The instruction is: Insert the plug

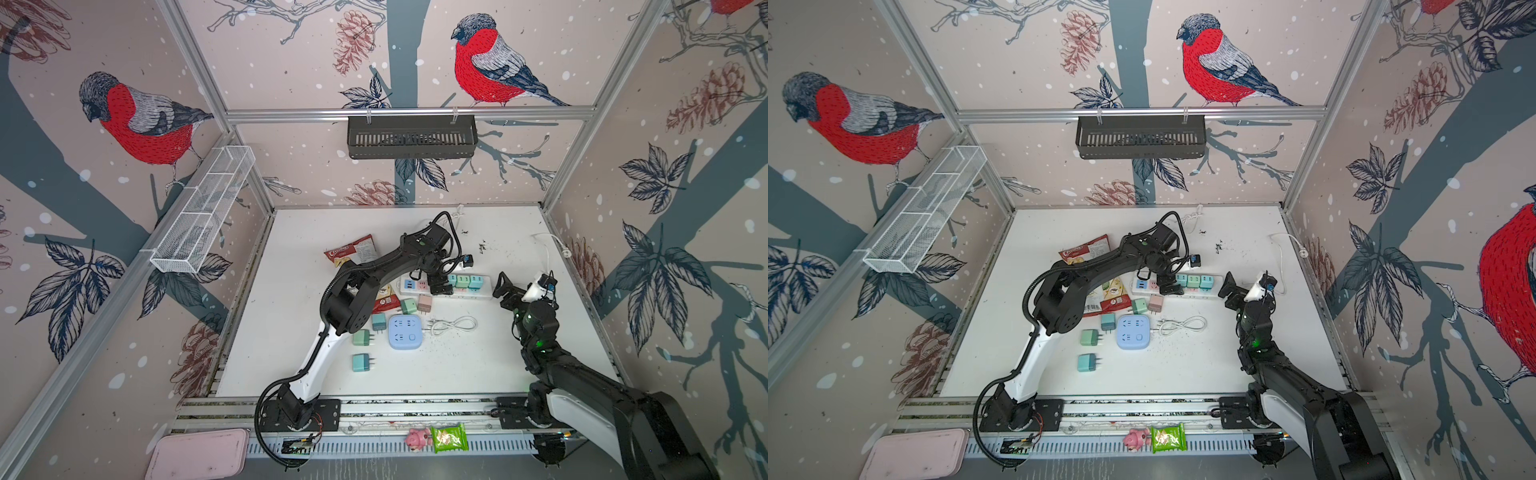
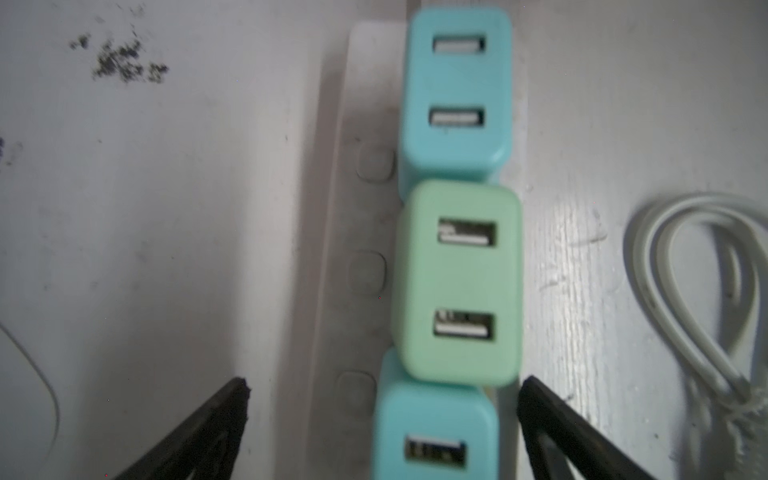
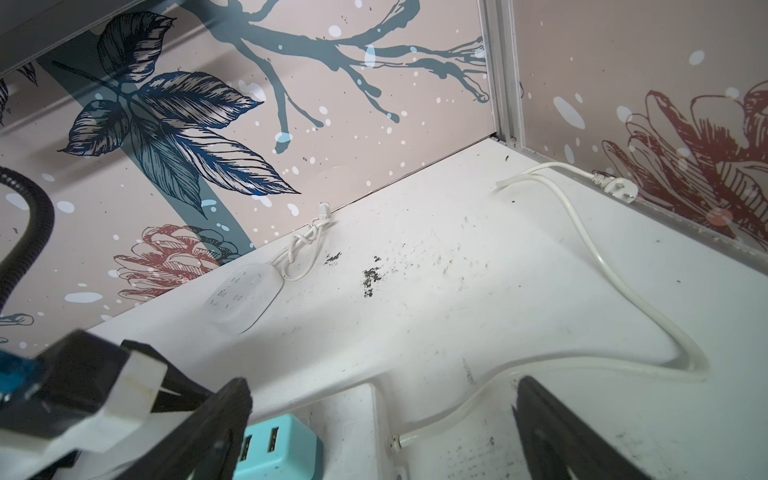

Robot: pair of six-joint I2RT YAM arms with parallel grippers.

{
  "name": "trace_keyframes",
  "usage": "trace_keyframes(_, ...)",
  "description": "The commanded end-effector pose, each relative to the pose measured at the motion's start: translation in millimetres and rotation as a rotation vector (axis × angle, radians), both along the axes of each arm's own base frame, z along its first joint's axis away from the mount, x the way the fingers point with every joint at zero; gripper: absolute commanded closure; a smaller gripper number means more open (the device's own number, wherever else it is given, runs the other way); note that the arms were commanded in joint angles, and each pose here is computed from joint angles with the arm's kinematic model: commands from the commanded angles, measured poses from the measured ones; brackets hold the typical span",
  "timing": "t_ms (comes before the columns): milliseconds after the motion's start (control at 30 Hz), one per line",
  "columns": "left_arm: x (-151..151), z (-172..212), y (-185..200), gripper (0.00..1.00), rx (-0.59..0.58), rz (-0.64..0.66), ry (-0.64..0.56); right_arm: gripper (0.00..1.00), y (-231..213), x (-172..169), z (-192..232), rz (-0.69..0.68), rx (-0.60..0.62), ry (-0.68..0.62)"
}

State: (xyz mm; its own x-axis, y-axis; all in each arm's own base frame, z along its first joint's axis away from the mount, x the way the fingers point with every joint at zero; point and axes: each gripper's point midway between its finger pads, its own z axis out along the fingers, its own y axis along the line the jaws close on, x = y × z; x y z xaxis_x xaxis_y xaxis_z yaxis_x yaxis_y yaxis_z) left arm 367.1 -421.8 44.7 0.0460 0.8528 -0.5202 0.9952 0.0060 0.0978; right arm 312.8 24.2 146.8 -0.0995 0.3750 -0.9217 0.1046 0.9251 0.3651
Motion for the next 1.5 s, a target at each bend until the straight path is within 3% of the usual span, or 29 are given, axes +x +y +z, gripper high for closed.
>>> trace_keyframes(0,2.0,7.5,10.6,0.01,0.022,0.021,-0.047,0.00,-1.2,1.9,6.6,-0.010,0.013,-0.020)
trace_keyframes(133,0.2,37.3,12.0,0.01,-0.068,0.037,-0.124,0.00,-6.3,1.6,6.6,-0.040,0.020,-0.007)
trace_keyframes(233,-0.9,61.6,16.1,0.02,-0.141,0.062,-0.201,0.00,-23.6,1.0,8.2,-0.153,0.054,0.029)
trace_keyframes(367,-8.7,112.1,24.0,0.01,-0.305,0.096,-0.325,0.00,-52.8,-9.2,16.2,-0.371,0.255,0.028)
trace_keyframes(500,-22.9,169.9,44.7,0.01,-0.525,0.145,-0.450,0.00,-46.3,-10.7,39.7,-0.341,0.356,-0.010)
trace_keyframes(667,-21.5,233.4,112.5,0.01,-0.864,0.394,-0.531,0.00,-42.7,-15.4,56.4,-0.315,0.353,-0.009)
trace_keyframes(800,-14.2,259.0,187.7,0.01,-1.100,0.692,-0.585,0.00,-21.8,-16.6,77.9,-0.162,0.291,-0.052)
trace_keyframes(867,-8.5,257.6,202.7,0.01,-1.112,0.759,-0.564,0.00,-12.6,-19.7,85.9,-0.102,0.292,-0.082)
trace_keyframes(967,14.8,252.9,204.2,0.01,-1.033,0.843,-0.508,0.00,17.5,-24.7,101.0,0.095,0.230,-0.131)
trace_keyframes(1133,64.2,254.9,240.3,0.01,-1.009,1.276,-0.437,0.00,43.0,-26.9,105.1,0.222,0.244,-0.128)
trace_keyframes(1200,70.4,252.4,244.8,0.01,-0.979,1.355,-0.399,0.00,52.8,-24.5,102.7,0.243,0.253,-0.103)
trace_keyframes(1367,63.9,277.5,254.6,0.01,-1.081,1.439,-0.337,0.05,86.5,-16.9,91.7,0.247,0.225,0.009)
trace_keyframes(1467,57.1,299.0,267.4,0.01,-1.146,1.439,-0.424,0.09,115.4,-13.9,80.1,0.274,0.203,0.088)
